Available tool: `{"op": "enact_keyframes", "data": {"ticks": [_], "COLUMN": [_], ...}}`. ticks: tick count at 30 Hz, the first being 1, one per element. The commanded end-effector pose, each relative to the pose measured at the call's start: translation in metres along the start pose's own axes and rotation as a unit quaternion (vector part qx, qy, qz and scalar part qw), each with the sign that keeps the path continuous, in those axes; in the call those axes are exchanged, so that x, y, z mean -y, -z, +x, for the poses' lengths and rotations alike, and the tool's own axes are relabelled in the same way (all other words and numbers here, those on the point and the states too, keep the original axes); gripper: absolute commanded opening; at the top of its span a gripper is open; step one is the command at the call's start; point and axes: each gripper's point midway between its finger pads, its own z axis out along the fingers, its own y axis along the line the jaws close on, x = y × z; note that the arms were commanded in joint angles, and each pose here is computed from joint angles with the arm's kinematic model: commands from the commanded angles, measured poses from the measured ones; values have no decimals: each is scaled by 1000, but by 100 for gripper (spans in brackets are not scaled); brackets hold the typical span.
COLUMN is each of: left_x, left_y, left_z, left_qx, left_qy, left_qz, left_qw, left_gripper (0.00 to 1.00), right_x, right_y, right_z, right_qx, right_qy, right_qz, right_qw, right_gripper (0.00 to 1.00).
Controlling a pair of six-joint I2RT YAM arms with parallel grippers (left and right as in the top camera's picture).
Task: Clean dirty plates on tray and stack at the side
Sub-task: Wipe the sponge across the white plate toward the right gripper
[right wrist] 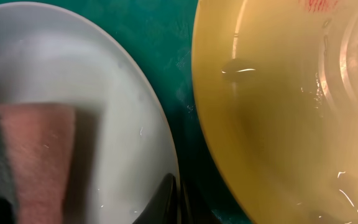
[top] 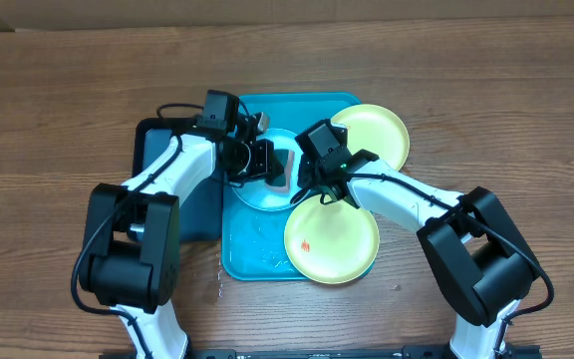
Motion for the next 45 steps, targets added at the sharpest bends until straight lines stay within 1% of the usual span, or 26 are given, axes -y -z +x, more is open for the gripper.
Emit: {"op": "enact_keyframes", "data": {"ticks": [1, 6, 10, 13, 20, 23, 26, 27, 30, 33, 35, 36, 38, 41, 45], "left_x": [3, -27, -42, -47, -70, -78, -68, -58, -16, 21, 37, 42, 46, 42, 15], "left_y": [30, 36, 38, 32, -5, -21, -27, -27, -25, -12, -2, 4, 12, 24, 33], "left_z": [-28, -31, -31, -29, -7, 2, 5, 4, -1, -14, -25, -32, -43, -56, -53], "left_qx": [65, 75, 69, 55, 4, -18, -25, -24, -24, -13, -4, 2, 14, 31, 27], "left_qy": [-28, -71, -99, -119, -106, -98, -96, -98, -114, -122, -129, -133, -140, -145, -130], "left_qz": [-51, -145, -187, -191, -195, -184, -150, -122, -8, 86, 115, 116, 99, 45, -50], "left_qw": [996, 984, 975, 973, 975, 978, 984, 987, 993, 989, 985, 984, 985, 988, 990], "left_gripper": [4, 4, 4, 4, 4, 4, 4, 4, 4, 4, 4, 4, 4, 4, 4], "right_x": [-9, -10, -10, -10, -10, -10, -10, -10, -10, -10, -10, -9, -9, -9, -9], "right_y": [3, 3, 3, 3, 3, 3, 3, 3, 3, 3, 3, 3, 3, 3, 3], "right_z": [-3, -3, -3, -3, -3, -3, -3, -3, -3, -3, -3, -3, -3, -3, -3], "right_qx": [4, 4, 4, 4, 5, 5, 5, 5, 5, 5, 4, 4, 3, 3, 4], "right_qy": [6, 6, 6, 6, 6, 6, 6, 6, 6, 6, 6, 6, 6, 6, 6], "right_qz": [-12, -12, -12, -12, -13, -13, -13, -13, -13, -13, -12, -12, -12, -12, -12], "right_qw": [1000, 1000, 1000, 1000, 1000, 1000, 1000, 1000, 1000, 1000, 1000, 1000, 1000, 1000, 1000], "right_gripper": [4, 4, 4, 4, 4, 4, 4, 4, 4, 4, 4, 4, 4, 4, 4]}}
